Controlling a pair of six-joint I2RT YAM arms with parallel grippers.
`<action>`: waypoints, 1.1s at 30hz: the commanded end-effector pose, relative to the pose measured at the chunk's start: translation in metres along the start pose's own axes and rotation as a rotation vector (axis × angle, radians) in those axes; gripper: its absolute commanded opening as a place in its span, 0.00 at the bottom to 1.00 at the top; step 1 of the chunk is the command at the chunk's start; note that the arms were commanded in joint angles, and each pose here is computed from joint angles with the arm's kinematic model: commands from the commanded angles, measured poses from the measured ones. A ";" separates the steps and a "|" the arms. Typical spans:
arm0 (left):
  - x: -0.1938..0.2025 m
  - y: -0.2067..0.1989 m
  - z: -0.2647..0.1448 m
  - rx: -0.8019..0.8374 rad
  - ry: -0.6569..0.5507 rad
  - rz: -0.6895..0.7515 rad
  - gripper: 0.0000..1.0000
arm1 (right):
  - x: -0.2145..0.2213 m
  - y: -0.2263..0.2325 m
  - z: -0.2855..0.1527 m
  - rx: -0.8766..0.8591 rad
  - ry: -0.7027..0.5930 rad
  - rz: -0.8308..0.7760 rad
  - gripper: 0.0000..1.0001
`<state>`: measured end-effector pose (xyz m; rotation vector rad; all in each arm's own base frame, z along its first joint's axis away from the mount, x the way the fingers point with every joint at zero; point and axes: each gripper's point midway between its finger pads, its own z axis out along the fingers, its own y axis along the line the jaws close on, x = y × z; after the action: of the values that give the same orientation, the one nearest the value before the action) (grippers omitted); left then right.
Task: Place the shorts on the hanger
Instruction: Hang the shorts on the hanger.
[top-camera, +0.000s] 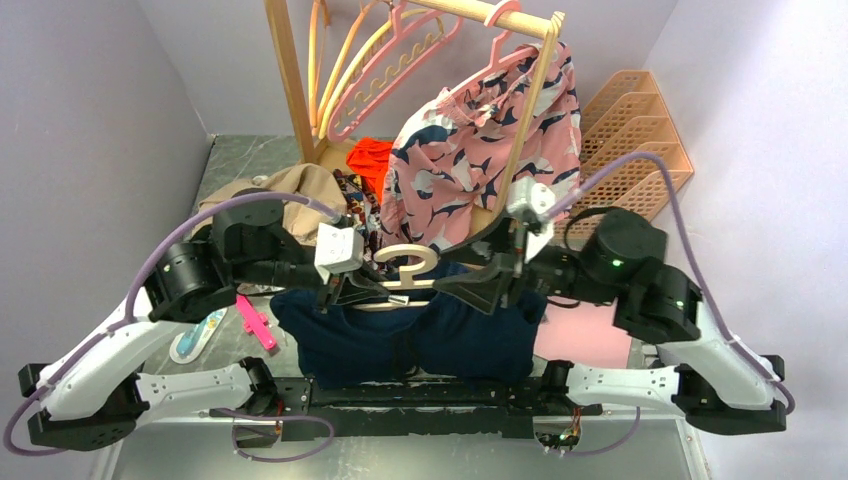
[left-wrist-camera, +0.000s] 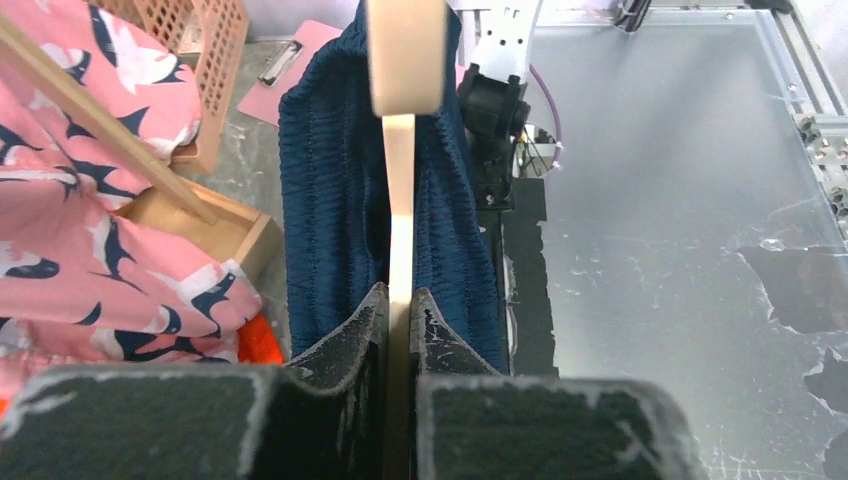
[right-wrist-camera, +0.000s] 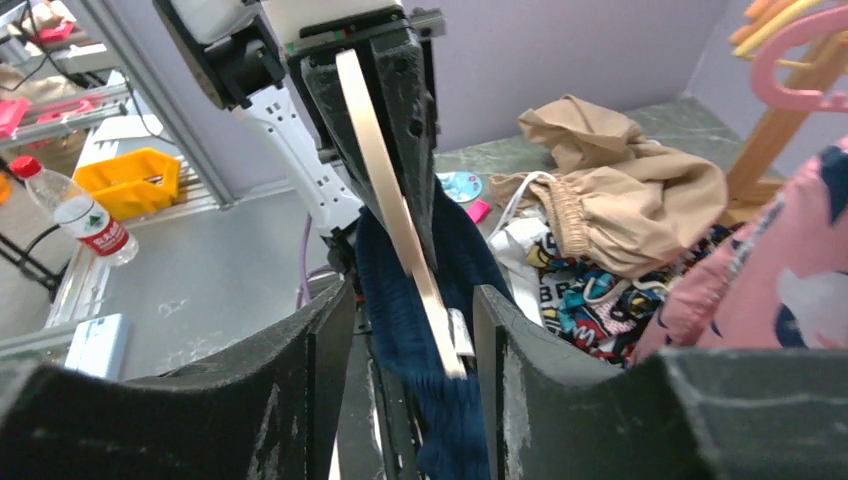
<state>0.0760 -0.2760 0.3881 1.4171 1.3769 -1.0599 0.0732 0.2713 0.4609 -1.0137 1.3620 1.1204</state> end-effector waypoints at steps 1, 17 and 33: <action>-0.023 0.006 -0.018 -0.090 -0.086 0.033 0.07 | -0.004 -0.015 -0.032 0.125 0.006 0.005 0.51; -0.016 0.018 -0.047 -0.254 -0.079 0.003 0.07 | 0.014 -0.037 -0.066 0.283 0.041 0.024 0.48; -0.033 0.010 -0.066 -0.277 -0.148 0.008 0.07 | 0.053 -0.050 -0.051 0.337 0.115 0.056 0.47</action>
<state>0.0842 -0.2203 0.4085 1.1762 1.4316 -0.8954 0.1013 0.2087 0.3994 -0.8373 1.6268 0.8535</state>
